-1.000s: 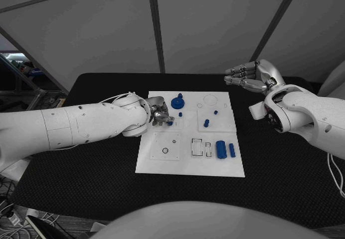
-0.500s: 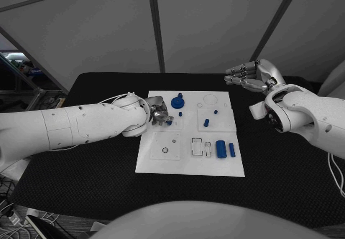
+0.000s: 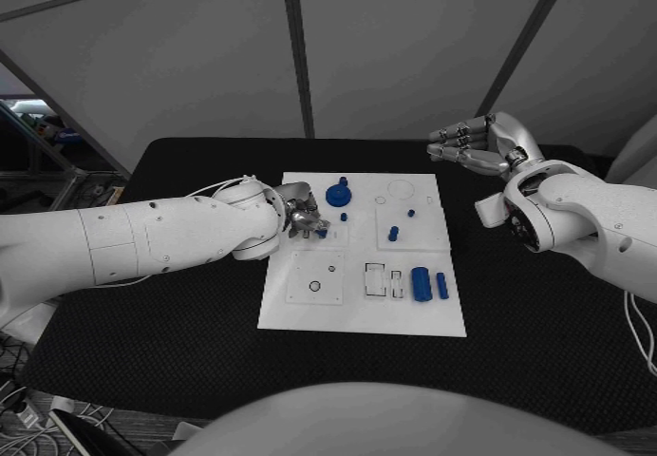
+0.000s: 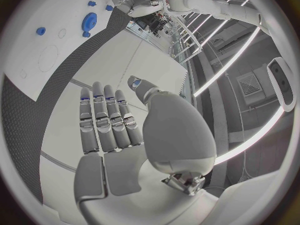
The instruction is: Assemble the parts on the task board
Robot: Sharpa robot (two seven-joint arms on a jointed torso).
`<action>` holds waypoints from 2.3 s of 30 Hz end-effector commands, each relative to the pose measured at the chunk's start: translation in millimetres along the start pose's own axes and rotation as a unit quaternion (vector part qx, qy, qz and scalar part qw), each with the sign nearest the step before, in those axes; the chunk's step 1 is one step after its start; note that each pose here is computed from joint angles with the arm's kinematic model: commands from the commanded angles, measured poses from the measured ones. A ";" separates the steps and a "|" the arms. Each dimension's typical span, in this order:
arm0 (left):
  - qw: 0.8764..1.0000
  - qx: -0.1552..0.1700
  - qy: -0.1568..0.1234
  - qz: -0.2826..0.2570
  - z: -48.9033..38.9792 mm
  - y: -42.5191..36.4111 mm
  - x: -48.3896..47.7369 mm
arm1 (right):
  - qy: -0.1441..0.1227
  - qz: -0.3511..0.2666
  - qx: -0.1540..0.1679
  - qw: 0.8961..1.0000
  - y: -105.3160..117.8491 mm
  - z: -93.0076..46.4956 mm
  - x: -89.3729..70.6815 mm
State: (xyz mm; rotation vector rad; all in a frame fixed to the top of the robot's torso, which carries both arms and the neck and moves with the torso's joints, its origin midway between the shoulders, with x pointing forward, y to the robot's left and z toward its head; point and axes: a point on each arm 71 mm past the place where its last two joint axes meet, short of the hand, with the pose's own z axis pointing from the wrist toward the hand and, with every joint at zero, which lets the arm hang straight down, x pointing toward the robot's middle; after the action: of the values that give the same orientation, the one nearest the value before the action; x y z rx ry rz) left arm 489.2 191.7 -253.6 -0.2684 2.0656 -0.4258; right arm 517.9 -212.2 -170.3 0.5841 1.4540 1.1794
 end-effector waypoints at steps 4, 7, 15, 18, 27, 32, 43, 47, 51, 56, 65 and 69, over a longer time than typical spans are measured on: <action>1.000 -0.004 0.013 0.010 -0.3 0.5 1.4 | 0.005 0.000 -0.005 1.000 1.8 0.5 0.6; 1.000 -0.006 0.016 0.012 -0.2 0.8 1.7 | 0.006 0.000 -0.005 1.000 1.9 0.7 1.0; 1.000 -0.006 0.020 0.014 0.1 0.4 2.3 | 0.007 0.000 -0.005 1.000 1.9 0.8 1.3; 1.000 -0.007 0.019 0.014 0.3 1.0 1.9 | 0.007 0.000 -0.005 1.000 1.9 0.8 1.4; 1.000 -0.008 0.018 0.014 1.2 0.9 1.6 | 0.007 0.000 -0.005 1.000 2.1 0.9 1.8; 1.000 -0.007 0.018 0.013 1.5 0.4 1.7 | 0.008 0.001 -0.005 1.000 2.1 1.0 1.9; 1.000 -0.011 0.017 0.007 2.7 1.7 0.8 | 0.008 0.001 -0.005 1.000 2.0 1.0 1.9; 1.000 -0.011 0.017 0.007 3.1 1.9 0.6 | 0.009 0.001 -0.004 1.000 2.0 1.0 2.0; 1.000 -0.012 0.018 0.007 3.4 1.7 0.7 | 0.009 0.001 -0.004 1.000 1.9 1.1 2.0; 1.000 -0.013 0.017 0.007 3.9 1.5 0.5 | 0.009 0.001 -0.004 1.000 2.0 1.1 2.2; 1.000 -0.014 0.016 0.006 4.2 1.6 0.3 | 0.010 0.001 -0.004 1.000 1.9 0.9 2.1; 1.000 -0.015 0.016 0.006 4.0 1.9 0.1 | 0.010 0.001 -0.004 1.000 1.9 0.8 2.0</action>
State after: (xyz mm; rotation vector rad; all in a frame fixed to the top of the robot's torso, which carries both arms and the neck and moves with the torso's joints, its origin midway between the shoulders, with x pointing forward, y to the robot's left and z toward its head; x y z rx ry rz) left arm 493.4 191.9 -254.5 -0.2672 2.0903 -0.4059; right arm 517.8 -210.8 -170.8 0.5788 1.4637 1.1853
